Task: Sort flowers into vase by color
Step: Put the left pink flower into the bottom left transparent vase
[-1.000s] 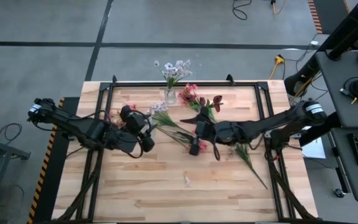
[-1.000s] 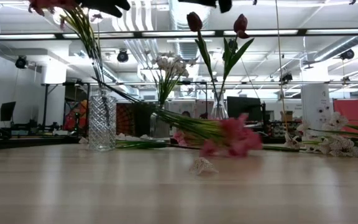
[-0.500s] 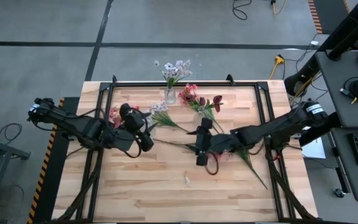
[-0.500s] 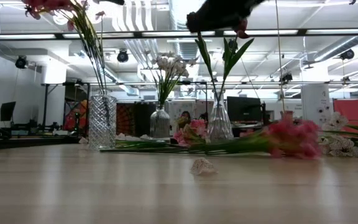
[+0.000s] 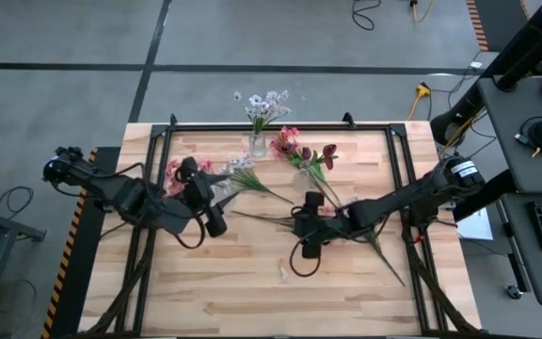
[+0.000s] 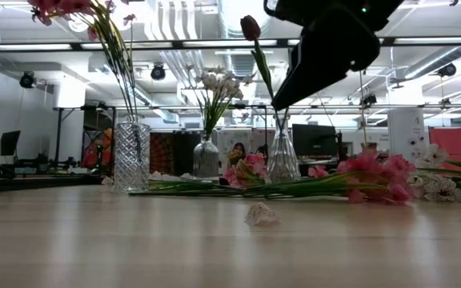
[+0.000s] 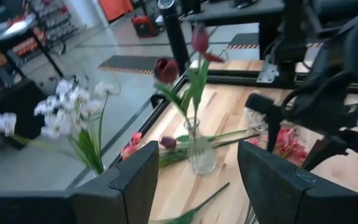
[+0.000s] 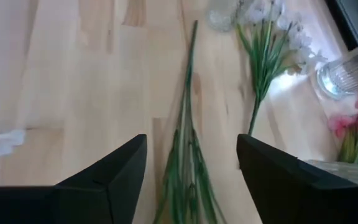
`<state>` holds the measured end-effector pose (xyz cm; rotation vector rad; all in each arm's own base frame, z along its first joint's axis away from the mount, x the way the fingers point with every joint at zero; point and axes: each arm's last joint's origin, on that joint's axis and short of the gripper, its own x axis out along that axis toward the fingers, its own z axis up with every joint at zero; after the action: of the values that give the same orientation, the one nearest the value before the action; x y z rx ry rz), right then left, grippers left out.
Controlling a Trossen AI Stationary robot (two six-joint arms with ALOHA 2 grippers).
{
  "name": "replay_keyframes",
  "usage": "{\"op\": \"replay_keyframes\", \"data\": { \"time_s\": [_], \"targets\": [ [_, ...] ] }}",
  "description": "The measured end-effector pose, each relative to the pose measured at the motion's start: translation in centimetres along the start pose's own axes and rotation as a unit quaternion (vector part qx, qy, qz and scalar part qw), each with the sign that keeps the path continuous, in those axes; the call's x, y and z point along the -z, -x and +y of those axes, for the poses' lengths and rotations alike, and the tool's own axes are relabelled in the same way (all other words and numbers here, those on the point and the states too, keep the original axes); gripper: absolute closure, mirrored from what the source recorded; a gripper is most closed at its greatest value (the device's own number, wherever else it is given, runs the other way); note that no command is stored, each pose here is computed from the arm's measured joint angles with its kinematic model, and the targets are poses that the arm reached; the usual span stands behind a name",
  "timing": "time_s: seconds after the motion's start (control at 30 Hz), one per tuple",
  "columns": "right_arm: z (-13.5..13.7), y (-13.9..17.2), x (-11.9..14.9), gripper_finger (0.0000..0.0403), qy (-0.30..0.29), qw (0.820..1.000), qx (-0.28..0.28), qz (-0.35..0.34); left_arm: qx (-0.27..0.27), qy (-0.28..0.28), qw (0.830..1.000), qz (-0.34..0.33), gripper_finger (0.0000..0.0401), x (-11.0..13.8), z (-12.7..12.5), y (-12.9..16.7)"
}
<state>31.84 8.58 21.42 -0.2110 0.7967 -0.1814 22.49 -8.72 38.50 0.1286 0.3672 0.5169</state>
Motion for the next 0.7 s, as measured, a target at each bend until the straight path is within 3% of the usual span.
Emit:
{"op": "replay_keyframes", "data": {
  "time_s": [0.23, 0.37, 0.53, 0.7],
  "targets": [
    [0.2, 2.0, 0.0, 0.0145, -0.007, 1.000, -0.012, -0.003, 0.009, -0.050, 0.999, -0.004, 0.0200, -3.5, -1.0, 0.5],
    [0.0, 4.2, 0.1, 0.0149, -0.019, 1.000, -0.020, -0.005, 0.047, -0.076, 0.996, 0.019, 0.0200, -4.5, -2.7, -0.3],
    [-0.2, 6.9, 0.3, 0.0151, -0.021, 0.999, -0.035, -0.015, 0.056, -0.134, 0.987, 0.070, 0.0200, -3.8, -6.1, -2.4],
    [-0.5, 9.7, 0.5, 0.0152, -0.019, 0.997, -0.058, -0.049, 0.076, -0.157, 0.976, 0.131, 0.0200, -2.2, -8.9, -4.2]
  ]
}}
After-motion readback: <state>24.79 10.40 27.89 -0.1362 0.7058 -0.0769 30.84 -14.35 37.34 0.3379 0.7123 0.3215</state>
